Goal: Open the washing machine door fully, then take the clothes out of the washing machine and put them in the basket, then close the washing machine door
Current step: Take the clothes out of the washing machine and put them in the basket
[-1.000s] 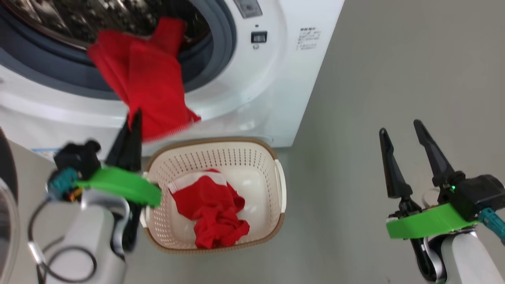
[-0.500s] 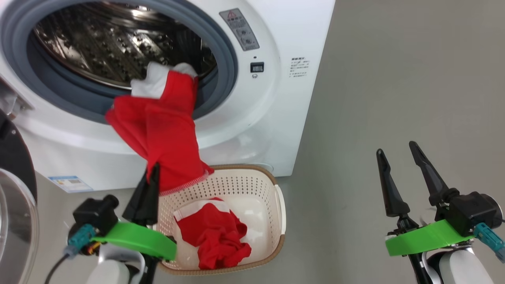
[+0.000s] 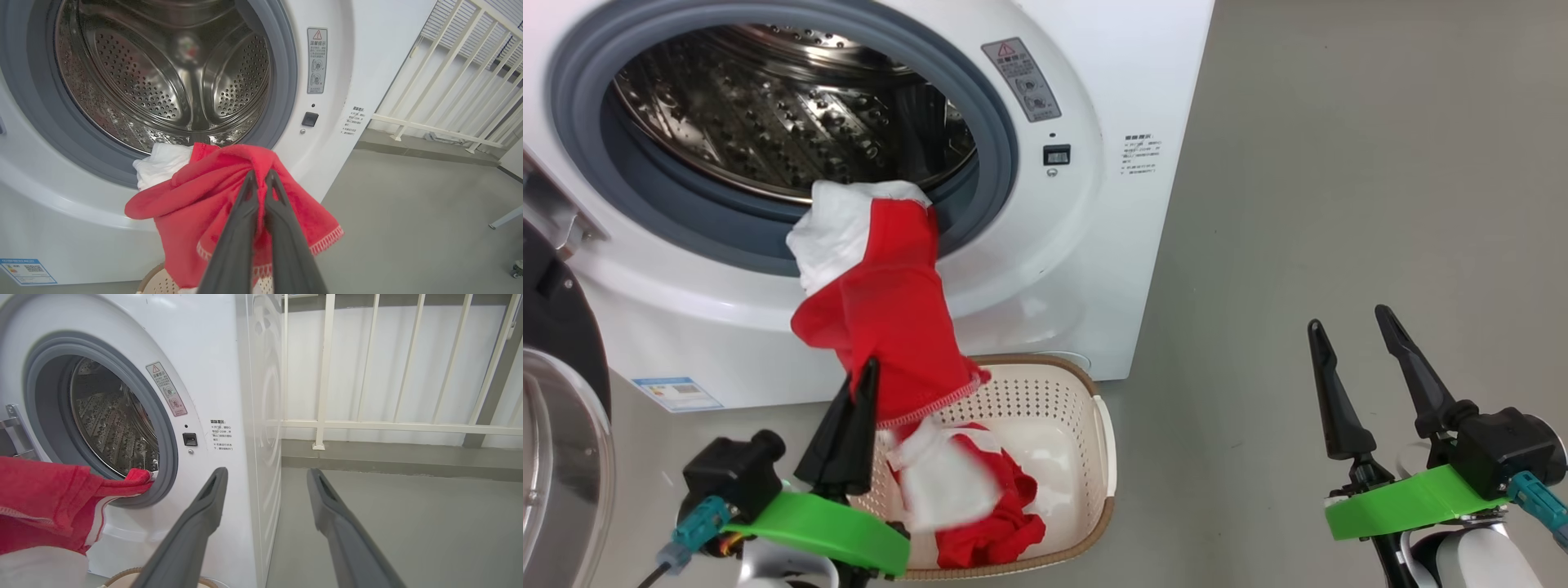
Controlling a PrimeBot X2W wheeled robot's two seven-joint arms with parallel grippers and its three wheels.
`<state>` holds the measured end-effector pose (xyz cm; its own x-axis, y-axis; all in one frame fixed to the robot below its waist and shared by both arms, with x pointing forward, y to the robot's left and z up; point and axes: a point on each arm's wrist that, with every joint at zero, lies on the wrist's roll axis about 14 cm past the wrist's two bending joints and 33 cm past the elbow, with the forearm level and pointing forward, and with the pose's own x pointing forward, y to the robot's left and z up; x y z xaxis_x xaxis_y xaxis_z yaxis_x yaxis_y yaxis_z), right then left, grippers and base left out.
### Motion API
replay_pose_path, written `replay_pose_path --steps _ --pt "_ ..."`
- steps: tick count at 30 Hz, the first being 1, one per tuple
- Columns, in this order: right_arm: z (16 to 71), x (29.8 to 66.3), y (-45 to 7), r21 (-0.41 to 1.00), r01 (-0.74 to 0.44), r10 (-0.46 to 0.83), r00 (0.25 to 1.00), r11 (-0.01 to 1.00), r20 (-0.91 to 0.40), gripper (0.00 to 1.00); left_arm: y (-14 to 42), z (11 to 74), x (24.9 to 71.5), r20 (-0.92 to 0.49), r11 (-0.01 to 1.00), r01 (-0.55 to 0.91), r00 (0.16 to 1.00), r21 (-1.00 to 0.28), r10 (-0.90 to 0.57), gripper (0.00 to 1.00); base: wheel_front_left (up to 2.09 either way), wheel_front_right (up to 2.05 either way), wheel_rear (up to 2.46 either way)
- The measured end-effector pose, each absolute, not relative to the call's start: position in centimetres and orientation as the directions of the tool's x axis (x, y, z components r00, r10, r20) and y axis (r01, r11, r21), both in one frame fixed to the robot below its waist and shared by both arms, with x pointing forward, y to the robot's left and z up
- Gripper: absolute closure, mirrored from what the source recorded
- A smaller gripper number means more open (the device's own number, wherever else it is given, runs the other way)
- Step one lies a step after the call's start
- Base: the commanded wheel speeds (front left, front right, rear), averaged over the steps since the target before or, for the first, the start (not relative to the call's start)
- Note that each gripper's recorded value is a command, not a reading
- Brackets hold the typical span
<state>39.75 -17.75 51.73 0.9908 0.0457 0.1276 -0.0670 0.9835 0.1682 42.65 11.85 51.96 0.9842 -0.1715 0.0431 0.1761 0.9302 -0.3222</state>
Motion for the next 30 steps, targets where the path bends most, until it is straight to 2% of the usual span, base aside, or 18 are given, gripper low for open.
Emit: replay_pose_path --steps 5,14,23,30 --pt "51.6 39.8 -17.8 0.174 -0.065 0.043 0.991 0.983 0.124 0.00 11.7 50.3 42.5 -0.021 0.920 0.158 0.984 -0.360 -0.177 1.00 0.00 0.00 0.00" --pt "49.5 40.4 -17.8 0.197 -0.054 0.042 0.997 0.979 0.069 0.00 10.4 43.3 43.1 -0.240 0.908 0.083 0.951 -0.411 -0.195 1.00 0.00 0.00 0.00" --pt "47.4 42.6 -18.0 0.186 -0.043 0.039 0.999 0.982 0.023 0.00 8.9 36.1 45.3 -0.424 0.900 0.019 0.878 -0.435 -0.223 1.00 0.00 0.00 0.00" --pt "45.3 43.9 -18.0 0.177 -0.037 0.041 0.999 0.983 -0.021 0.00 8.8 30.9 45.2 -0.548 0.902 -0.041 0.806 -0.429 -0.223 1.00 0.00 0.00 0.00"
